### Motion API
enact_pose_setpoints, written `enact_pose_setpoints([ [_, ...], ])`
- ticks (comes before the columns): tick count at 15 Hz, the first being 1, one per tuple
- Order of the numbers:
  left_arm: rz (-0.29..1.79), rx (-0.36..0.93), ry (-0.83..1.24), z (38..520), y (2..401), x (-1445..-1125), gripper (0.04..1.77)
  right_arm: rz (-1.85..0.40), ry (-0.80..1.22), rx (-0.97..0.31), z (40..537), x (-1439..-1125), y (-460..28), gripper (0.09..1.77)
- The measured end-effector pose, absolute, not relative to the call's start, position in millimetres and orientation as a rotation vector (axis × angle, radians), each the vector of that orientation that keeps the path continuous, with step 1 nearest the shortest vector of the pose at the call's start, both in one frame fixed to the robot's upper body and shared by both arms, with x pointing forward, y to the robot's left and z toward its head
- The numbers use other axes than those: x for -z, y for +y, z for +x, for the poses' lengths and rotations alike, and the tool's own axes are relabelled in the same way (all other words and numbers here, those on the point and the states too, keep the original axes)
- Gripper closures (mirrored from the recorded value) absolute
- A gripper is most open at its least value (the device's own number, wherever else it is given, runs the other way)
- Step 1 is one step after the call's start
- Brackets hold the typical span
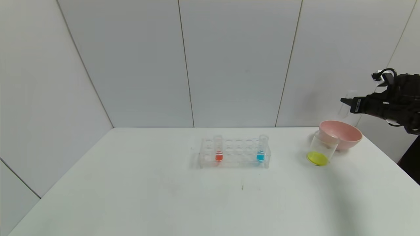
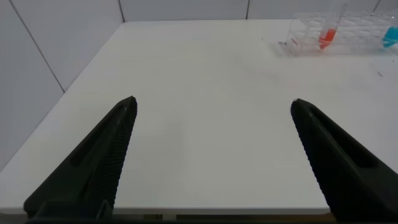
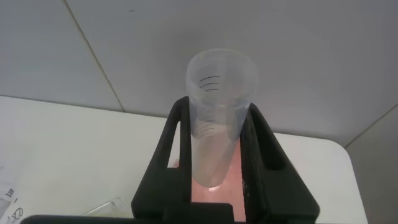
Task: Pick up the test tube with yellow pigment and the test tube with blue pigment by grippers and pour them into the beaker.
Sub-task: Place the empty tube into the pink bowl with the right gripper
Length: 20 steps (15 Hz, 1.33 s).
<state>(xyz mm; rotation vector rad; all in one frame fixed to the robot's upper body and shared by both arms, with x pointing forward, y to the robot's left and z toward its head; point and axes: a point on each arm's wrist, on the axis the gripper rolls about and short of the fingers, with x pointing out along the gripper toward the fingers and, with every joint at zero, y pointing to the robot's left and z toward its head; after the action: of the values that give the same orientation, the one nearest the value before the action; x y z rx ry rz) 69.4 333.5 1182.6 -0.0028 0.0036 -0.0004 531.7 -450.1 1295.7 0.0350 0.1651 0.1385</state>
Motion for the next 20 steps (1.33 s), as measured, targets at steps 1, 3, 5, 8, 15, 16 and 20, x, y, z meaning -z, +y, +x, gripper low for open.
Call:
enact_pose_setpoints([
  [1, -0.002, 0.000, 0.004, 69, 334, -1183, 0.05, 0.037, 0.170, -0.137, 538, -1289, -452, 1.34],
  [3, -0.003, 0.000, 0.004, 69, 334, -1183, 0.05, 0.037, 0.171, -0.136, 552, -1278, -456, 1.34],
  [5, -0.003, 0.000, 0.004, 69, 334, -1183, 0.05, 0.041, 0.182, -0.135, 565, -1264, -459, 1.34],
  [8, -0.003, 0.000, 0.004, 69, 334, -1183, 0.05, 0.045, 0.198, -0.135, 576, -1246, -463, 1.34],
  [15, -0.003, 0.000, 0.004, 69, 334, -1183, 0.05, 0.047, 0.205, -0.135, 586, -1231, -466, 0.77],
  [16, -0.003, 0.000, 0.004, 69, 334, -1183, 0.05, 0.047, 0.201, -0.137, 586, -1232, -466, 0.70],
  [20, -0.003, 0.000, 0.004, 69, 334, -1183, 0.05, 0.047, 0.196, -0.148, 576, -1246, -459, 0.47],
])
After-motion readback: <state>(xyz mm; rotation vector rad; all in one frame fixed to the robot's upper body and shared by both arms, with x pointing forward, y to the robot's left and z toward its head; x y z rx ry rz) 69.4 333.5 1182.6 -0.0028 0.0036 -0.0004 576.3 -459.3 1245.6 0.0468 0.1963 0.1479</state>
